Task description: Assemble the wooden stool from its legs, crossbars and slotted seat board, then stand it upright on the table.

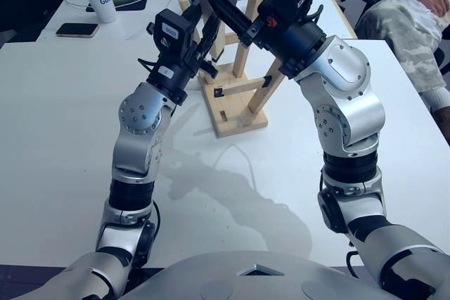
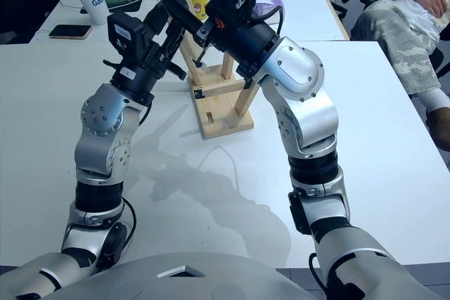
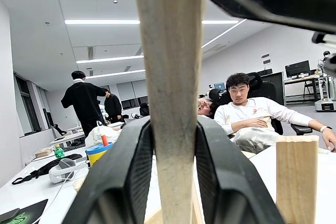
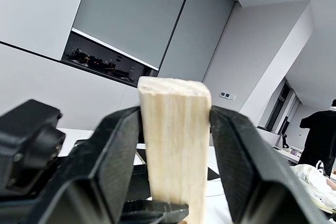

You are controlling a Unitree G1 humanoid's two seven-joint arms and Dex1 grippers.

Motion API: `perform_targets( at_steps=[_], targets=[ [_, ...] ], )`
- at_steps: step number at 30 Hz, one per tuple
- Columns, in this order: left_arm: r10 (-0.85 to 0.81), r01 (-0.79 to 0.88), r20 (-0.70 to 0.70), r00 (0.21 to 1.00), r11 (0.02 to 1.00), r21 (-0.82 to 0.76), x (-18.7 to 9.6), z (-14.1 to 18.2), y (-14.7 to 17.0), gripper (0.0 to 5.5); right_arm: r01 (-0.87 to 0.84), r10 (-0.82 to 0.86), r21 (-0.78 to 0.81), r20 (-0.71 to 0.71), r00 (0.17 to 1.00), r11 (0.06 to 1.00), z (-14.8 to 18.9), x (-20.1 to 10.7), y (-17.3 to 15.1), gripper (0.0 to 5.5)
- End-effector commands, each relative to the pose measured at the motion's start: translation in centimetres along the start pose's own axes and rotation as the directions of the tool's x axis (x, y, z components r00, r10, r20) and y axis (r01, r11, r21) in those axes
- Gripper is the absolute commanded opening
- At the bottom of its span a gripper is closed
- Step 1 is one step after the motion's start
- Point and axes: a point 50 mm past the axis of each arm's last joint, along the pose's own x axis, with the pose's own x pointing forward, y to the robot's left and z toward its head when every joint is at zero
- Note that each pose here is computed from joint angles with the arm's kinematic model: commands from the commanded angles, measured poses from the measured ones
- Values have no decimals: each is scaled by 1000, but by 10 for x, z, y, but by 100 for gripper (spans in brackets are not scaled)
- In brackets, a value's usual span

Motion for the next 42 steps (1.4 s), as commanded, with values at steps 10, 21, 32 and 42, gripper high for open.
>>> perform_targets(
  at_steps=[10, 21, 32, 42],
  targets=[
    [-9, 9, 12, 1000, 1000, -5, 0, 1, -1, 206, -7, 7, 9, -2, 1000, 1000, 1, 1, -1, 210],
    [28, -26, 82, 996, 999, -21, 2, 12, 2, 207, 16, -15, 21, -39, 999, 1000, -8, -2, -2, 210],
    [21, -17, 100, 995, 999, -38, 2, 15, 3, 129, 36, -34, 50, -41, 999, 998, -11, -4, -3, 210],
    [17, -13, 85, 996, 999, -38, 1, 12, 3, 104, 40, -38, 63, -30, 999, 997, -9, -3, -3, 210]
  ],
)
